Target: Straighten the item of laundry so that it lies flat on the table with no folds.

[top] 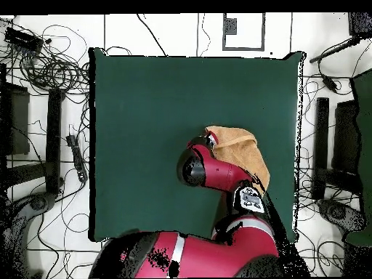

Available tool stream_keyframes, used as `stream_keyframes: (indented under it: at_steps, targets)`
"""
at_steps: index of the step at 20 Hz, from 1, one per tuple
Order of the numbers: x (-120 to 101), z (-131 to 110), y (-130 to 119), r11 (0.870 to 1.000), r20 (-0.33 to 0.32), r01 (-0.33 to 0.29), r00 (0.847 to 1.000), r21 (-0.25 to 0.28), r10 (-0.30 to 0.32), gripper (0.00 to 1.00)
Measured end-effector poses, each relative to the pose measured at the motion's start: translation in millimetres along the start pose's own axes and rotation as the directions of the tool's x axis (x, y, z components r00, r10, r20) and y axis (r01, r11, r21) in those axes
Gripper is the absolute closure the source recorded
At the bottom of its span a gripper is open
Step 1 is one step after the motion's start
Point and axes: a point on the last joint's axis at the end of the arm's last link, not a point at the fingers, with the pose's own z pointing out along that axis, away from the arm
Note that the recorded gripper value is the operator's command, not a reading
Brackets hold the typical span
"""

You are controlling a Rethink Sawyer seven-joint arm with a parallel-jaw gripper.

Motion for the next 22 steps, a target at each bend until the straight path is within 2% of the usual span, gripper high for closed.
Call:
stream_keyframes:
  at_steps: [2, 4, 5, 6, 7, 10, 14, 22]
  targets:
    - [0.8, 0.7, -7.8, 0.998, -0.013, -0.055, 0.998, -0.022, 0.055, 1.00]
    - [3.7, 1.6, -20.5, 0.991, -0.037, -0.123, 0.992, -0.049, 0.122, 1.00]
    - [4.2, 1.7, -22.1, 0.990, -0.040, -0.131, 0.991, -0.051, 0.129, 1.00]
    - [7.1, 2.3, -30.3, 0.984, -0.056, -0.169, 0.985, -0.065, 0.165, 1.00]
    - [13.9, 2.9, -44.5, 0.971, -0.087, -0.225, 0.972, -0.085, 0.217, 1.00]
    - [23.7, 1.2, -63.2, 0.953, -0.128, -0.287, 0.953, -0.100, 0.274, 1.00]
    - [23.1, -2.2, -71.6, 0.937, -0.151, -0.333, 0.937, -0.111, 0.315, 1.00]
    - [12.9, -6.6, -64.3, 0.929, -0.150, -0.350, 0.931, -0.119, 0.332, 1.00]
